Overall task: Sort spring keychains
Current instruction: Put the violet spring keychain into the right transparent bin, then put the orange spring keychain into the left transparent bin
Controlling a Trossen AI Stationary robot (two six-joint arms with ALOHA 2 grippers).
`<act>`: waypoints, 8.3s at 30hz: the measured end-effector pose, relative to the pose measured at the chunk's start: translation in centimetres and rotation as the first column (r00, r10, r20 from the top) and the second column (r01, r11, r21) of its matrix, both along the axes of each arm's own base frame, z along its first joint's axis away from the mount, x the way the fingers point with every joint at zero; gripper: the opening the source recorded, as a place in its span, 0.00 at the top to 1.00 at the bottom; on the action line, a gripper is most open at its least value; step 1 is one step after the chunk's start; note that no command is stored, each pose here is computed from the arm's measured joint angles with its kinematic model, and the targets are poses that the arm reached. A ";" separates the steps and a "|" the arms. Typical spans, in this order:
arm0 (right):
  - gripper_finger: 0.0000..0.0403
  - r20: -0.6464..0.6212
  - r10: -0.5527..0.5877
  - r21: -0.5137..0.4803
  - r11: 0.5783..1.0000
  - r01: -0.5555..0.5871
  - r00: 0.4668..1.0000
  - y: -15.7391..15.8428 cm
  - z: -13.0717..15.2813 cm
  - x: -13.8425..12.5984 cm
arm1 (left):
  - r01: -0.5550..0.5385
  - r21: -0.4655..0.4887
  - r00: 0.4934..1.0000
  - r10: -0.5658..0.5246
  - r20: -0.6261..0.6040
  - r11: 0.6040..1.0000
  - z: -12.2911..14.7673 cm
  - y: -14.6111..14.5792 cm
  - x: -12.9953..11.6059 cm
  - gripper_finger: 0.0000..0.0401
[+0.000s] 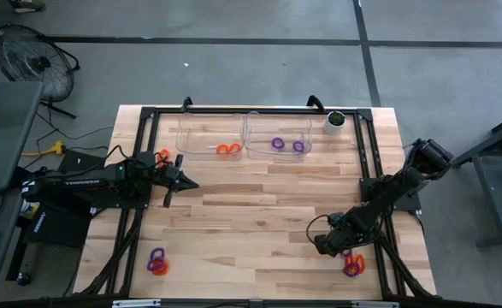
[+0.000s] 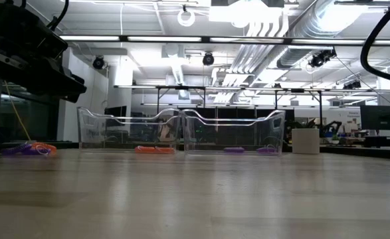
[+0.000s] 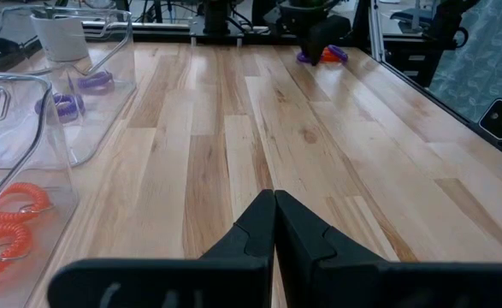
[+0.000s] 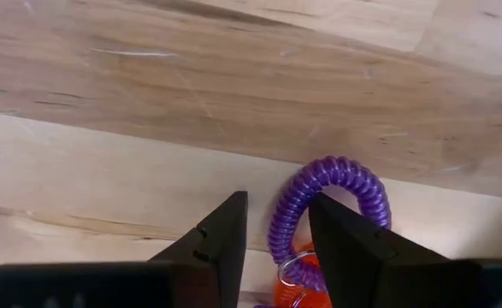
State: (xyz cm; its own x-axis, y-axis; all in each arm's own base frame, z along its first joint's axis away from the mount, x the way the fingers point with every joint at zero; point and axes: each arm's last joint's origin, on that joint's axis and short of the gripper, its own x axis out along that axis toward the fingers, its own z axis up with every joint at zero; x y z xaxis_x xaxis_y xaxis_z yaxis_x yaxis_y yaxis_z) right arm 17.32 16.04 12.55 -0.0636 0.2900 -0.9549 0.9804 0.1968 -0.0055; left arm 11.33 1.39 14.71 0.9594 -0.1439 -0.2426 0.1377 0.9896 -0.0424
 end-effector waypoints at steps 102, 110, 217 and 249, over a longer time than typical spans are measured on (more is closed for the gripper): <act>0.81 0.249 0.631 -0.560 0.713 -0.422 0.735 -33.2 7.0 13.5 | 0.000 0.000 1.000 0.000 0.000 1.000 0.0 0.0 0.0 1.00; 0.67 0.220 0.623 -0.557 0.712 -0.427 0.751 -32.9 7.3 13.3 | 0.000 0.000 1.000 0.000 0.000 1.000 0.0 0.0 0.0 1.00; 0.62 0.027 0.060 0.031 0.998 -0.061 0.998 3.5 1.2 -1.5 | 0.000 0.000 1.000 0.000 0.000 1.000 0.0 0.0 0.0 1.00; 0.97 0.034 0.120 -0.066 0.991 -0.118 0.992 2.6 -0.2 -0.6 | 0.000 0.000 1.000 0.000 0.000 1.000 0.0 0.0 0.0 1.00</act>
State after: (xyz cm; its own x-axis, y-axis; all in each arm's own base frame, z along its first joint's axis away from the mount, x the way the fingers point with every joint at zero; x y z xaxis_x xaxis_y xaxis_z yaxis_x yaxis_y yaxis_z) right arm 16.75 18.64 12.33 -0.0576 0.2209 -0.9736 0.9498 0.3124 0.0147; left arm 11.33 1.39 14.71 0.9594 -0.1441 -0.2423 0.1379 0.9895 -0.0425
